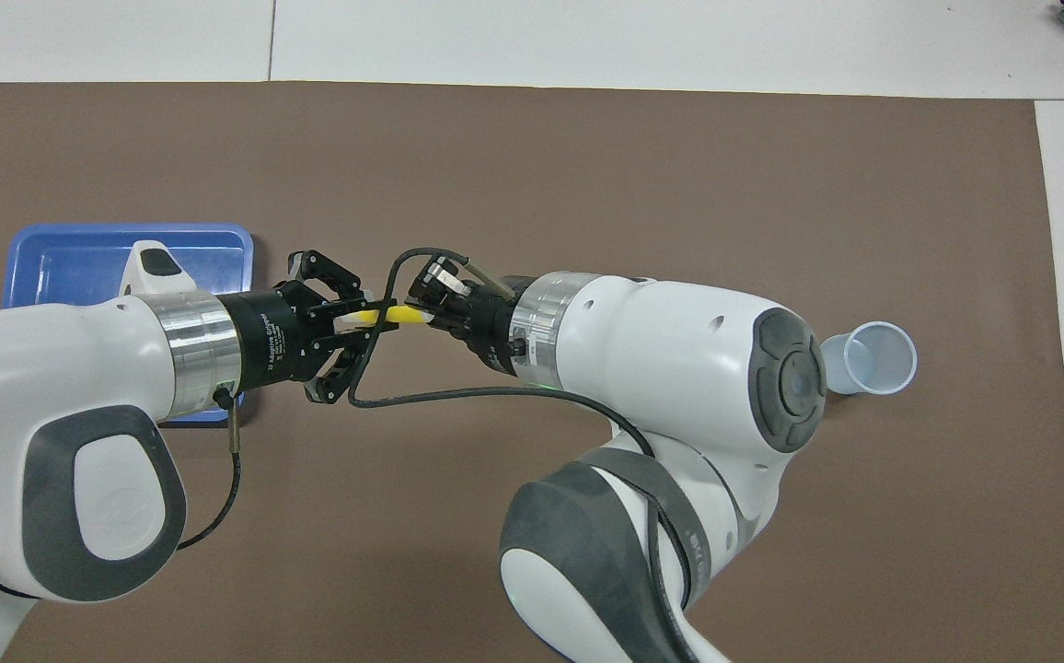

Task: Right arm passes pens to left for tray arrangement
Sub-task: 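Close the left gripper on the yellow pen and open the right gripper, then move the yellow pen over the tray while the right gripper withdraws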

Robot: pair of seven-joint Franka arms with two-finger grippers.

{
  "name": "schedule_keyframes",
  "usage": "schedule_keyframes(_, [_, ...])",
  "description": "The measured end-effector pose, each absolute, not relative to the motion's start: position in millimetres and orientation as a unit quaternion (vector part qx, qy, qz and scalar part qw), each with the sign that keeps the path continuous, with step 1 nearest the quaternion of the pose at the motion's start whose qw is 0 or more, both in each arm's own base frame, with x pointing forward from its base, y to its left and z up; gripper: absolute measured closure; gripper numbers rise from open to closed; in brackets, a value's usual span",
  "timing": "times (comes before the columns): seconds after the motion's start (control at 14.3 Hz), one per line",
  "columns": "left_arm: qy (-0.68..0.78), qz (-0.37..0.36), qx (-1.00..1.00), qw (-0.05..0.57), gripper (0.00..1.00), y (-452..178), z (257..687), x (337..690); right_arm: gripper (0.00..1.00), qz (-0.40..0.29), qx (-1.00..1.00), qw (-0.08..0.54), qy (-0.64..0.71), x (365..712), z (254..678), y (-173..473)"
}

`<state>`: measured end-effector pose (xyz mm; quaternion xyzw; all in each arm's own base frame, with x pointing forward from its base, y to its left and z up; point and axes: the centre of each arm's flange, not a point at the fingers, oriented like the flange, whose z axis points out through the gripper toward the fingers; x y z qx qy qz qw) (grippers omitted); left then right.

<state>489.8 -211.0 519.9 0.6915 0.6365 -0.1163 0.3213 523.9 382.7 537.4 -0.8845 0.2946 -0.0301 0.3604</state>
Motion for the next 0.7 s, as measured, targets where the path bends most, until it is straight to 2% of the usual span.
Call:
schedule_keyframes(0.42, [0.61, -0.118, 0.717, 0.316, 0.82, -203.9, 517.2, 489.8, 0.01, 0.006, -0.917, 0.309, 0.254, 527.4, 550.2, 340.5])
schedule_keyframes(0.7, [0.548, -0.119, 0.769, 0.305, 0.82, -163.3, 513.1, 494.4, 0.0, 0.032, -0.961, 0.231, 0.146, 529.4, 546.9, 282.7])
